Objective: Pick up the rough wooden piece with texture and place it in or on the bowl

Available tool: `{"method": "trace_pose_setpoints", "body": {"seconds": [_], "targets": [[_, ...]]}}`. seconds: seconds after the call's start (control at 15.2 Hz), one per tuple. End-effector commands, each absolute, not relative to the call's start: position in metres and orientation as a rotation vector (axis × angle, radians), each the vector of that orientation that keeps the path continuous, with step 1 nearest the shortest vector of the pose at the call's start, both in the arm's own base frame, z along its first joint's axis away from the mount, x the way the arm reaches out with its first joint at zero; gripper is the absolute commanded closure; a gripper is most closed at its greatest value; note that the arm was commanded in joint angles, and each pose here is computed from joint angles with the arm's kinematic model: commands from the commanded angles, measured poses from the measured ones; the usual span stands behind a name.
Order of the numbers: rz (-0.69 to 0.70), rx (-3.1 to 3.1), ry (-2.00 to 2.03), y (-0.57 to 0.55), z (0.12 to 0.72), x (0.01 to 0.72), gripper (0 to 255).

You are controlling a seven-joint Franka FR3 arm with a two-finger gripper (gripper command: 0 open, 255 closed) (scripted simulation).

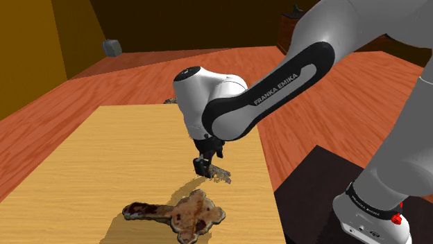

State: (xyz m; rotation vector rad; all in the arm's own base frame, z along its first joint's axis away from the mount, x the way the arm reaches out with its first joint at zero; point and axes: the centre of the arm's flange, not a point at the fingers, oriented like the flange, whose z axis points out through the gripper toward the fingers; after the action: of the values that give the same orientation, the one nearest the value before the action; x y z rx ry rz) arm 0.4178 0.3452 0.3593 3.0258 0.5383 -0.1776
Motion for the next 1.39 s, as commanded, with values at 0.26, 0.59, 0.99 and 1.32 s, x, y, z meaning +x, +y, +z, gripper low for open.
{"method": "trace_pose_setpoints", "body": {"seconds": [0.26, 0.59, 0.99, 1.32], "targets": [[-0.245, 3.035, 0.545, 0.342, 0.333, 0.422, 0], [-0.245, 3.035, 0.545, 0.341, 0.324, 0.421, 0], [-0.245, 3.035, 0.545, 0.341, 0.324, 0.421, 255], [-0.245, 3.035, 0.545, 0.340, 0.325, 0.420, 255]]}}
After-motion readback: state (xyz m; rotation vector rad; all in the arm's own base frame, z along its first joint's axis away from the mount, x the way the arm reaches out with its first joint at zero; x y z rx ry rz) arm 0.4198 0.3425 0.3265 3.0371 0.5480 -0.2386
